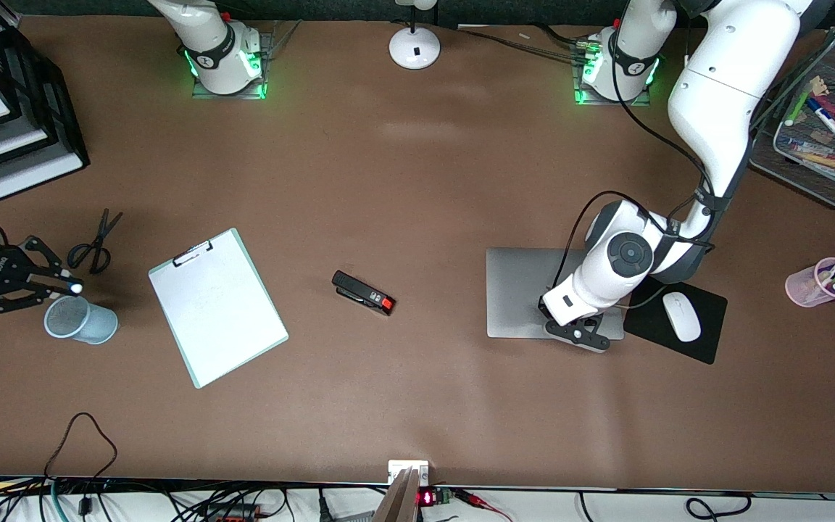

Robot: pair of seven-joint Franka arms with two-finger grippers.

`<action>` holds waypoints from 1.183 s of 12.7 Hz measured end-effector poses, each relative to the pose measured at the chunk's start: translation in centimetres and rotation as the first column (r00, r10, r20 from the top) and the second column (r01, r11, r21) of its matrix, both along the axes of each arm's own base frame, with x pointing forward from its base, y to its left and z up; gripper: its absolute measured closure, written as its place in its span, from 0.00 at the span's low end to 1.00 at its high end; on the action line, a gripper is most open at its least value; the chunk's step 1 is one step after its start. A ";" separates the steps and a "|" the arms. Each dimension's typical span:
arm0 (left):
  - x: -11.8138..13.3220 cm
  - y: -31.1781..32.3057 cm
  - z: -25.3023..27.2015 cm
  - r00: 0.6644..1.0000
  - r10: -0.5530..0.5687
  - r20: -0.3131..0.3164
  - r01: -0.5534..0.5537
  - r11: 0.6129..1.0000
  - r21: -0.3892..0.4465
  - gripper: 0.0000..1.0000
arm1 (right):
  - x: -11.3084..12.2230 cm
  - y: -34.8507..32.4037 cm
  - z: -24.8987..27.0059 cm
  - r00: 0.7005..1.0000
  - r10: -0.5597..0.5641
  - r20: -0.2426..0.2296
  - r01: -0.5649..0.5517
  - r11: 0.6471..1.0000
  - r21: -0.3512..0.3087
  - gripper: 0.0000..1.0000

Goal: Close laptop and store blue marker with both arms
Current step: 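Carry the blue marker toward the light blue cup with the right gripper, then raise the left gripper off the closed laptop and draw it back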

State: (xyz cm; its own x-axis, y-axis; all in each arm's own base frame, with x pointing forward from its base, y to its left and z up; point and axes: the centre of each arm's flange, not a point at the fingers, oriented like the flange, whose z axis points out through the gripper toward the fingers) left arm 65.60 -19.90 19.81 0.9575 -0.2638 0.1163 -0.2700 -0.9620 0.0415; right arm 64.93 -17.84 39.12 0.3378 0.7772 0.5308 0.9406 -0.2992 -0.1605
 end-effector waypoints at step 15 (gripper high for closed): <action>-7.0 -0.5 24.9 0.970 0.029 -0.242 0.036 0.965 0.258 0.56 | -0.8 -6.1 -1.1 0.929 0.163 0.332 -0.223 0.963 0.153 0.82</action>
